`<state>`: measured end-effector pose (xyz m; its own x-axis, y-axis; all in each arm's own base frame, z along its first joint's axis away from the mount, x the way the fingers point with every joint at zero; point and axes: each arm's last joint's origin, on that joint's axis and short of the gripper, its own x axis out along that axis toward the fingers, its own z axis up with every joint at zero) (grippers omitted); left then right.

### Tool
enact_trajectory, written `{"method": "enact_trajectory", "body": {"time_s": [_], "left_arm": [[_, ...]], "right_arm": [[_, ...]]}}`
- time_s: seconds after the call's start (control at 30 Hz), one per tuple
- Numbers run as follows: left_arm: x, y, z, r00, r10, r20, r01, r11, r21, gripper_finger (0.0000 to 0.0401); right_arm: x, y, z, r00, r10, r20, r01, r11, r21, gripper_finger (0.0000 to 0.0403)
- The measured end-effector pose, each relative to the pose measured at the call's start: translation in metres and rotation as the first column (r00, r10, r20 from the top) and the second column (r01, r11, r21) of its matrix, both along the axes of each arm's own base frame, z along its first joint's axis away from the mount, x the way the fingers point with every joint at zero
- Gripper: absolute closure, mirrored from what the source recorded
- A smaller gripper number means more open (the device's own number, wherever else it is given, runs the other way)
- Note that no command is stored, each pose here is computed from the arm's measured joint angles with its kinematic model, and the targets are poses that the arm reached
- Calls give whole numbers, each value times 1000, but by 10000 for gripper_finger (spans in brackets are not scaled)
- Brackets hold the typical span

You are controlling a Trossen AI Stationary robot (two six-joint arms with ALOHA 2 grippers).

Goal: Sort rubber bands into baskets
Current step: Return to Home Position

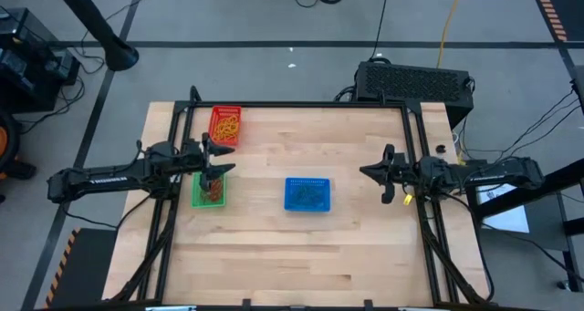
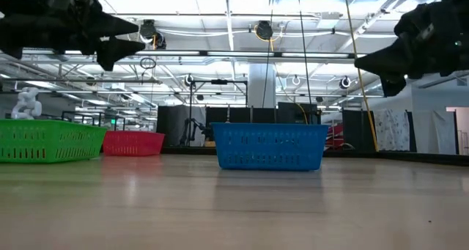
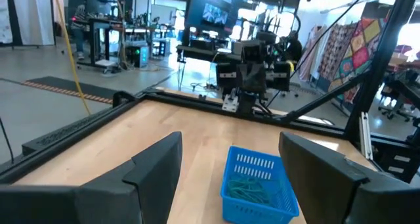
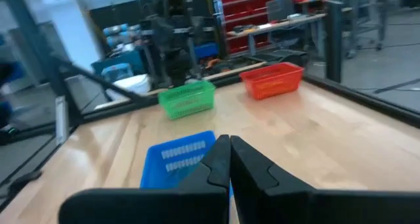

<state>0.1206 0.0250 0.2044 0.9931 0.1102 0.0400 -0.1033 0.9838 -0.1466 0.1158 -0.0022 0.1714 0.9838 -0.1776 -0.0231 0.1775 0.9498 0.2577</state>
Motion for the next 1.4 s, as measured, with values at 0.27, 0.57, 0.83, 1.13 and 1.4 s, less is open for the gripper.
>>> {"method": "enact_trajectory", "body": {"time_s": [0.27,0.57,0.83,1.13,1.4], "left_arm": [[-1,0,-14,1000,14,-19,-15,998,-59,141],[-1,2,-23,991,72,-109,-84,990,-110,141],[-1,2,-26,987,71,-142,-86,991,-101,141],[-1,2,-26,987,71,-142,-86,991,-102,141],[-1,2,-26,987,71,-142,-86,991,-102,141]], "right_arm": [[-7,2,-5,996,89,-19,-90,996,-28,403],[-14,3,-5,990,136,-32,-138,989,-62,403],[-13,4,-7,989,137,-50,-139,990,-33,403],[-13,4,-7,989,137,-51,-139,990,-33,403],[-13,4,-7,989,137,-52,-139,990,-33,403]]}}
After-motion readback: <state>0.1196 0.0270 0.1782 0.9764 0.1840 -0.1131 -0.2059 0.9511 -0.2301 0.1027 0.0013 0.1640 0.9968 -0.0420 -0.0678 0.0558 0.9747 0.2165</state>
